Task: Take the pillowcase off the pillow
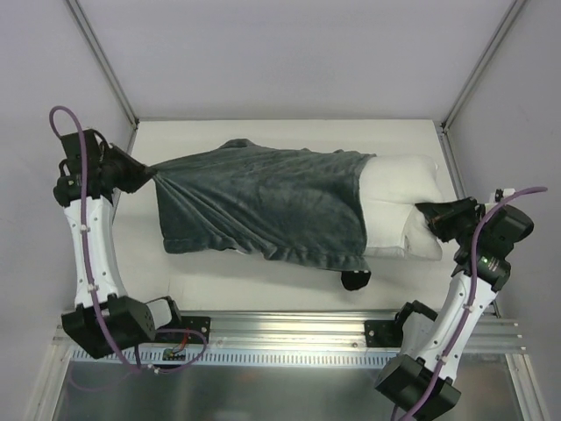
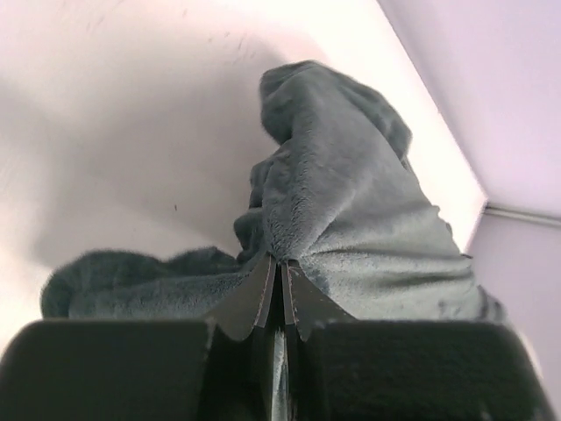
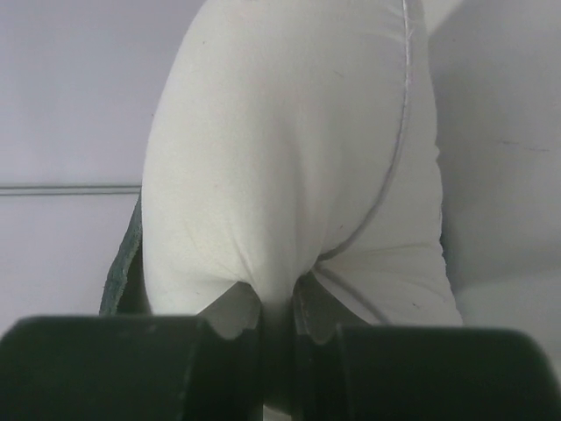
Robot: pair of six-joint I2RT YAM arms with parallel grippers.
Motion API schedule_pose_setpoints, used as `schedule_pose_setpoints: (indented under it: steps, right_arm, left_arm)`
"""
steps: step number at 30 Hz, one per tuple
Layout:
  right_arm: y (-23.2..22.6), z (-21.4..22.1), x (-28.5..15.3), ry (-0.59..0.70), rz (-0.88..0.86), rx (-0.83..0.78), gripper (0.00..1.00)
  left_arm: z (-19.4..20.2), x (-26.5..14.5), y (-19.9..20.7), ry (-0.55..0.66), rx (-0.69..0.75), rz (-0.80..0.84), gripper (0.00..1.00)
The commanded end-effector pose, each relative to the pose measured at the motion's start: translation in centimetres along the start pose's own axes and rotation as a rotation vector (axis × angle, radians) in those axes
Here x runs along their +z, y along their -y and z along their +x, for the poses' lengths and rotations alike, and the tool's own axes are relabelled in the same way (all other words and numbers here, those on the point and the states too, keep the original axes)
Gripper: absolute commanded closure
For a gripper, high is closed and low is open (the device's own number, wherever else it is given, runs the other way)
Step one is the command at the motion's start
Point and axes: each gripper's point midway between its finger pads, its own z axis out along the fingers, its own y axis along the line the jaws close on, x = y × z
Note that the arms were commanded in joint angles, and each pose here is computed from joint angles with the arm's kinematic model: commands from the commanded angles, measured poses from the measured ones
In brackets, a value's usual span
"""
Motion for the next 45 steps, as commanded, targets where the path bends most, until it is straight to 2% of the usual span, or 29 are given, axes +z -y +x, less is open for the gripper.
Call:
schedule_pose_setpoints:
  steps: [1, 7, 14, 15, 16, 17, 18, 19, 20, 22, 27, 32, 37, 42, 43, 45]
  right_arm:
    - [-0.3, -5.3, 0.0, 0.197, 0.013, -0.006, 0.99]
    - [0.0, -4.8, 0.4, 0.184, 0.004, -0.009, 0.99]
    - [3.5, -2.9, 0.2, 0.165, 0.147, -0.06, 0.99]
    - [4.0, -2.8, 0.1, 0.166, 0.171, -0.064, 0.99]
    - [4.3, -2.5, 0.0, 0.156, 0.185, -0.074, 0.99]
    - [4.3, -2.4, -0.1, 0.153, 0.186, -0.077, 0.85]
    - [4.0, -2.2, -0.1, 0.145, 0.182, -0.095, 0.72]
    - [3.9, -2.1, -0.5, 0.138, 0.205, -0.132, 0.6]
    - [3.9, -2.0, -1.1, 0.139, 0.246, -0.159, 0.37]
    - [4.0, -2.6, -2.8, 0.179, 0.359, -0.26, 0.17]
    - [2.7, -2.4, -5.6, 0.22, 0.413, -0.407, 0.01]
    - [2.5, 0.9, -4.4, 0.079, 0.349, -0.472, 0.04]
    - [5.5, 3.4, -3.2, -0.038, 0.422, -0.504, 0.04]
    - [7.3, 7.9, -0.3, -0.189, 0.355, -0.455, 0.04]
    - [7.3, 8.9, 0.1, -0.216, 0.338, -0.457, 0.04]
    - [8.2, 10.2, 1.3, -0.24, 0.333, -0.437, 0.04]
  left_arm:
    - [-3.9, 2.7, -3.2, 0.02, -0.156, -0.027, 1.0]
    - [-0.7, 4.1, -4.6, -0.004, -0.083, -0.057, 1.0]
    - [5.2, 5.2, -4.6, -0.103, 0.066, -0.079, 1.0]
    - [5.9, 5.1, -4.3, -0.119, 0.119, -0.064, 0.93]
    - [7.4, 5.0, -3.2, -0.156, 0.172, -0.026, 0.82]
    - [8.1, 4.9, -2.7, -0.177, 0.221, -0.003, 0.65]
    - [8.8, 4.5, -2.2, -0.185, 0.252, 0.021, 0.23]
    - [9.9, 4.2, -1.8, -0.202, 0.291, 0.031, 0.1]
    - [10.5, 3.8, -1.7, -0.205, 0.319, 0.034, 0.02]
    - [11.7, 2.5, -2.0, -0.214, 0.356, 0.033, 0.01]
    - [15.0, -1.2, -4.3, -0.223, 0.398, 0.032, 0.01]
    - [20.0, -2.6, -4.2, -0.383, 0.392, 0.084, 0.12]
    - [23.5, -2.3, -4.5, -0.436, 0.431, 0.028, 0.1]
    - [28.2, -1.4, -4.9, -0.545, 0.475, -0.02, 0.12]
    - [29.1, -0.8, -5.3, -0.567, 0.481, -0.043, 0.14]
    - [30.1, 0.2, -5.2, -0.578, 0.465, -0.035, 0.29]
